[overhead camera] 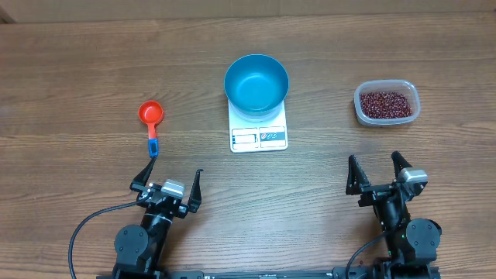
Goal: Scoop item into bowl and weigh 150g on scale
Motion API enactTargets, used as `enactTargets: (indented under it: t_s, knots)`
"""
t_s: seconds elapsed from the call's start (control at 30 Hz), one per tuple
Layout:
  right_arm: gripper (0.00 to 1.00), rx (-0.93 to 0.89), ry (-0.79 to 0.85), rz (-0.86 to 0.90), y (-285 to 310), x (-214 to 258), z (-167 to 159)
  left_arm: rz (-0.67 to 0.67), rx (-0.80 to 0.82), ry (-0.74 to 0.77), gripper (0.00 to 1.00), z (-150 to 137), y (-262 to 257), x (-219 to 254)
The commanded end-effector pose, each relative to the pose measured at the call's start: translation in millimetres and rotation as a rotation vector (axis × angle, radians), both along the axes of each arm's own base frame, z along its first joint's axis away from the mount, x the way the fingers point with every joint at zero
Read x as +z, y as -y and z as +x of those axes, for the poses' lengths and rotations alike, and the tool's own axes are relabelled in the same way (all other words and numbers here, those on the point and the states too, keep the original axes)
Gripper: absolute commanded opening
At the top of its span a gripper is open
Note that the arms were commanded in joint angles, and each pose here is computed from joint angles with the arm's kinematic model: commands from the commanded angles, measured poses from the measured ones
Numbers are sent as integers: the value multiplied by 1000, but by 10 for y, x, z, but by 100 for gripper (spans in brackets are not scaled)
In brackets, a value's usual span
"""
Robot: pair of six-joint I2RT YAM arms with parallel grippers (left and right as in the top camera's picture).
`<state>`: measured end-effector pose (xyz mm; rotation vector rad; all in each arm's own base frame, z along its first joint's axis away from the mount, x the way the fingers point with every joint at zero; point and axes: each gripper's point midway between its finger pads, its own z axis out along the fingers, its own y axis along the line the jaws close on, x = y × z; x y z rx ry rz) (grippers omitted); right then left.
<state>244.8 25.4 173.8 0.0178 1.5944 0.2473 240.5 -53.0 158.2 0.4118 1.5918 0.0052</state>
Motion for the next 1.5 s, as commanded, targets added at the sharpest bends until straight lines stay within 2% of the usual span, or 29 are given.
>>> enactTargets:
  t_s: [0.0, 1.23, 1.47]
  knots:
    - [100, 1, 5, 4, -6, -15, -1, -6, 21, 2, 100, 7, -41, -7]
    - [100, 1, 5, 4, -6, -15, -1, 28, 22, 10, 100, 8, -48, -7]
    - [100, 1, 5, 4, -6, -15, -1, -6, 17, 7, 100, 6, -35, 6]
